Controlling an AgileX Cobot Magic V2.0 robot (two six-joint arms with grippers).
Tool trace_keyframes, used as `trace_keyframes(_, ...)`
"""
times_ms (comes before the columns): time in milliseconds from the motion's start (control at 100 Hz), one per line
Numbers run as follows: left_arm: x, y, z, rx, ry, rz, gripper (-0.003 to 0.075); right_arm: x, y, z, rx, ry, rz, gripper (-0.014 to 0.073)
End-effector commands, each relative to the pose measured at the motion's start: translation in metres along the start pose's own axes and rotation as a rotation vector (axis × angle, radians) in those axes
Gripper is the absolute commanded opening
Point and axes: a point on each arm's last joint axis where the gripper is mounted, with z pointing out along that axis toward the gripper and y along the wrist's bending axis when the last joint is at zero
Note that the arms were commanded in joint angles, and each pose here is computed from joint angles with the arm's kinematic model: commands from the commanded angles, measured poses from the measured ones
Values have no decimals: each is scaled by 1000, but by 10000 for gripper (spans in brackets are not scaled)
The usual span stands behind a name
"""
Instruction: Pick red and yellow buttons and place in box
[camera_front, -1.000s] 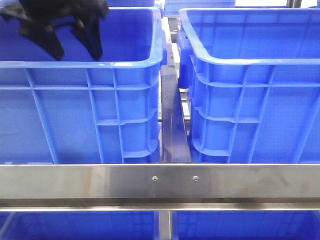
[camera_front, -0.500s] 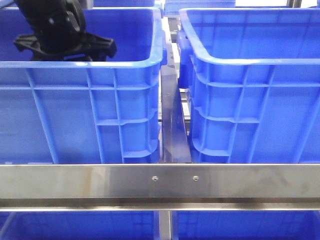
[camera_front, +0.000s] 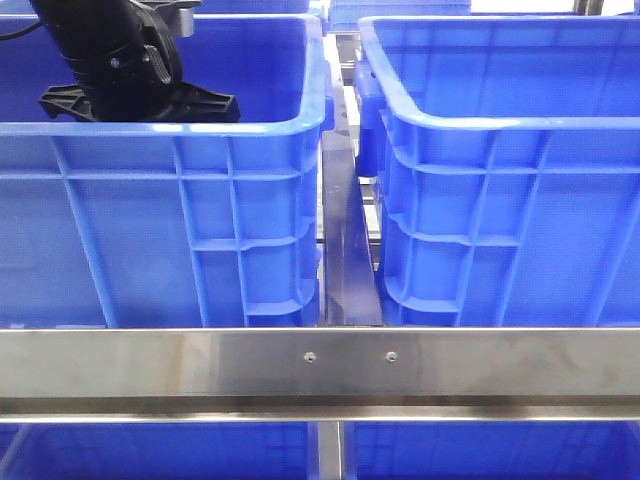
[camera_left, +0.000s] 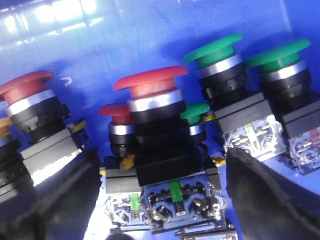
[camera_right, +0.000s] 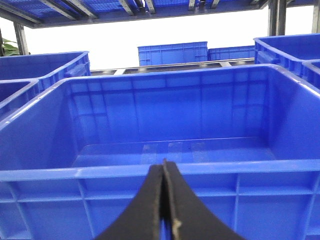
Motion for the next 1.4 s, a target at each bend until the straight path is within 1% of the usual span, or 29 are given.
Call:
trace_keyframes(0, -17, -5, -26, 27, -122, -10, 495, -16, 1, -2, -9, -124, -4, -68)
trace_keyframes(260, -18, -5, -24, 29, -128, -11, 495, -16, 1, -2, -9, -124, -4, -68)
trace_keyframes(420, -14, -5, -12, 22, -91, -14, 495, -16, 1, -2, -9, -124, -4, -68)
trace_keyframes(630, -14, -5, -12, 21, -86, -14, 486, -16, 1, -2, -9, -124, -4, -68)
trace_keyframes(680, -15, -5, -12, 22, -88, -14, 454, -16, 1, -2, -9, -124, -4, -68)
trace_keyframes(730, -15, -5, -13, 22, -90, -14, 398, -16, 1, -2, -9, -124, -4, -68)
trace_keyframes(800, -15, -5, -13, 22, -90, -14, 291, -16, 1, -2, -9, -124, -4, -68)
trace_keyframes(850, -15, -5, -13, 22, -90, -14, 197, -16, 1, -2, -9, -124, -4, -68)
trace_keyframes(870, -15, -5, -13, 22, -90, -14, 174, -16, 1, -2, -9, -124, -4, -68)
trace_keyframes(920, -15, -5, -14, 22, -91, -14, 85, -16, 1, -2, -9, -124, -4, -68)
trace_keyframes(1000, -16, -5, -19, 21, -102, -12, -18, -16, 1, -2, -9, -124, -4, -68)
trace_keyframes(1100, -19, -4, -33, 25, -128, -14, -19, -16, 1, -2, -9, -124, -4, -68)
trace_keyframes(1200, -21, -4, -55, 29, -164, -7, -19, -16, 1, -2, -9, -124, -4, -68)
trace_keyframes(1300, -21, -3, -85, 31, -200, 11, -19, -16, 1, -2, -9, -124, -4, -68)
trace_keyframes(1390, -18, -7, -114, 40, -227, 33, -19, -16, 1, -2, -9, -124, -4, -68)
